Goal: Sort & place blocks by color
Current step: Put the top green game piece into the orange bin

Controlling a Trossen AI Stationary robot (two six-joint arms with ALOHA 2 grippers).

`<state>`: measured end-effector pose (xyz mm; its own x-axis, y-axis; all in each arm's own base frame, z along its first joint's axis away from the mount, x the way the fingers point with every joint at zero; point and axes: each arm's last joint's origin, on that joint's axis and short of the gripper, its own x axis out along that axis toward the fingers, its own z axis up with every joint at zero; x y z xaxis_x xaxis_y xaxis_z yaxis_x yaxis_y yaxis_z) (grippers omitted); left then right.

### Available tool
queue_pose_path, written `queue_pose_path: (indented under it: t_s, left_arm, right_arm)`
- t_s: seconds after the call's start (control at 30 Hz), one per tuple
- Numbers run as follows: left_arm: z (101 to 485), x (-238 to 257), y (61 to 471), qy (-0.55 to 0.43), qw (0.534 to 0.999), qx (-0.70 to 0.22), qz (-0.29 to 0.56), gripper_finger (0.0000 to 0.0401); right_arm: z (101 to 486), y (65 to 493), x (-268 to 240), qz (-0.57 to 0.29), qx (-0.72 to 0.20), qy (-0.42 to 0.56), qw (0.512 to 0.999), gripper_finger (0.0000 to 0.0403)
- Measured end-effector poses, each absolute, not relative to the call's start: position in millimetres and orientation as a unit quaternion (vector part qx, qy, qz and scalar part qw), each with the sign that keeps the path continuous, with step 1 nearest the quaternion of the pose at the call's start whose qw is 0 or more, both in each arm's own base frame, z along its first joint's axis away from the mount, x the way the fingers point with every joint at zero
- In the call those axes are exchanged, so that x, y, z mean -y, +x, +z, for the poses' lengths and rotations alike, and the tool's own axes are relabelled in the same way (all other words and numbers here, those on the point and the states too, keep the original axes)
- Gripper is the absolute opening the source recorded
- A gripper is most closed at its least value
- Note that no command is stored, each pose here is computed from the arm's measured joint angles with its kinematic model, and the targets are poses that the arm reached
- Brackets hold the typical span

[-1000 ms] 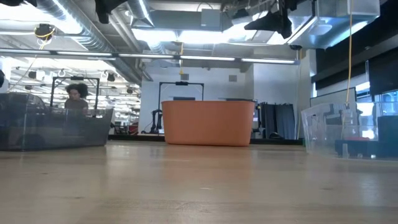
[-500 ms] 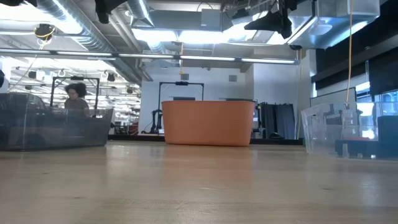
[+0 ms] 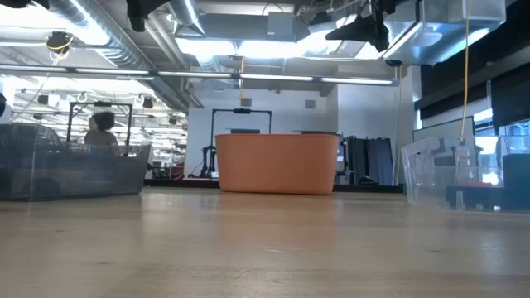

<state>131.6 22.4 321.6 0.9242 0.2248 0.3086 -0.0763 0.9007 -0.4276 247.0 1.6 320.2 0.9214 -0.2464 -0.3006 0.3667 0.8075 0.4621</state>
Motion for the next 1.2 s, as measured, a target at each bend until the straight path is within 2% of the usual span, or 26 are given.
queue_pose_path:
  t_s: [0.6, 0.7, 0.97, 1.1, 1.2]
  left_arm:
    - [321.7, -22.3, 131.6, -0.208, 0.958, 0.178, 0.078, 0.0284]
    - [321.7, -22.3, 131.6, -0.208, 0.958, 0.178, 0.078, 0.0284]
    - [321.7, -22.4, 131.6, -0.208, 0.959, 0.178, 0.078, 0.0284]
    - [321.7, -22.3, 131.6, -0.209, 0.958, 0.178, 0.078, 0.0284]
    - [321.7, -22.4, 131.6, -0.209, 0.958, 0.178, 0.078, 0.0284]
  right_arm:
    - [320.3, 247.0, -1.6, -0.164, -0.111, 0.279, 0.94, 0.0332]
    - [320.1, 246.6, 0.7, -0.19, -0.1, 0.303, 0.928, 0.0332]
    - [309.0, 229.3, 43.2, -0.372, -0.091, 0.355, 0.853, 0.0332]
    - [289.7, 209.9, 71.1, -0.476, -0.156, 0.365, 0.785, 0.0332]
    - [270.6, 195.1, 94.3, -0.558, -0.214, 0.369, 0.712, 0.0332]
